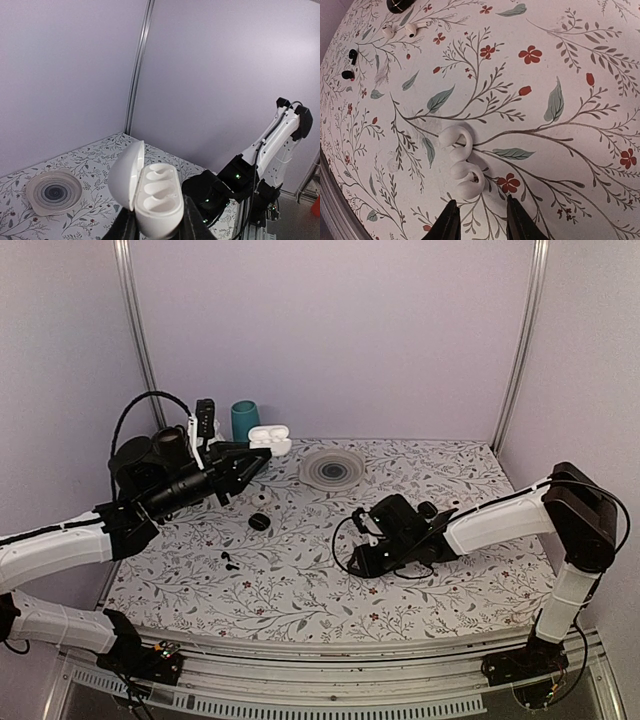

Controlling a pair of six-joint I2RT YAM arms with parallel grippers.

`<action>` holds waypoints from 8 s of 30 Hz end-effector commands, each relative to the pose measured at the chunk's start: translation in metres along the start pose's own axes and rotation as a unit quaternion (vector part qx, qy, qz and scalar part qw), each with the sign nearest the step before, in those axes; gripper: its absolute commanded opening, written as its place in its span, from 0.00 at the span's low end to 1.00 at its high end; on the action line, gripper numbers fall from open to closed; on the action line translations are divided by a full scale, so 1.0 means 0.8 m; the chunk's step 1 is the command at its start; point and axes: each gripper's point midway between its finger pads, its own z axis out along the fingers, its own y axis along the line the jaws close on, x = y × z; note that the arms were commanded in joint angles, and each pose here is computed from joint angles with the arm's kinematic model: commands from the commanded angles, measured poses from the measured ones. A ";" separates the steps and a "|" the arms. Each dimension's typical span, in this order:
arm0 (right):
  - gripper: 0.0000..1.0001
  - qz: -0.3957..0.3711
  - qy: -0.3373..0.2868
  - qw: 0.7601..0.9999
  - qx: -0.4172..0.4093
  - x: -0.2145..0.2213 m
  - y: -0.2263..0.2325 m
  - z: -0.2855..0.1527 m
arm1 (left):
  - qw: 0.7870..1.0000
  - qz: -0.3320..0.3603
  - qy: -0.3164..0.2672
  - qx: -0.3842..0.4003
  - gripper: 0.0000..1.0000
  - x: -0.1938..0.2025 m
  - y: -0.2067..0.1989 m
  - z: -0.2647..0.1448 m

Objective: Insert the wireless bluetooth earbuds into the charging case
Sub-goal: Pick up the left earbud from the center of the board.

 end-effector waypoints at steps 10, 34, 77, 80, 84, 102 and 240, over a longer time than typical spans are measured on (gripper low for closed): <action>0.31 0.006 -0.022 0.999 0.034 -0.018 -0.013 0.018 | 1.000 0.003 -0.002 -0.009 0.00 -0.002 0.007 -0.004; 0.31 -0.002 -0.009 1.000 0.014 -0.008 0.010 0.020 | 1.000 0.007 0.000 0.013 0.00 0.003 -0.001 -0.005; 0.29 -0.026 0.001 0.999 0.041 -0.007 0.013 0.033 | 1.000 0.004 0.005 0.016 0.00 0.006 -0.001 -0.001; 0.29 -0.029 0.002 0.999 0.040 -0.005 0.016 0.032 | 1.000 0.004 0.005 0.016 0.00 0.007 0.000 -0.001; 0.29 -0.033 0.005 0.999 0.039 -0.001 0.018 0.030 | 1.000 0.004 0.005 0.017 0.00 0.006 -0.001 -0.001; 0.28 -0.033 0.022 0.998 0.055 0.024 0.009 0.024 | 1.000 0.002 0.007 0.023 0.00 0.007 -0.002 0.003; 0.06 -0.112 0.092 0.985 0.092 0.026 0.044 0.024 | 1.000 -0.004 0.013 0.024 0.00 0.009 -0.001 0.006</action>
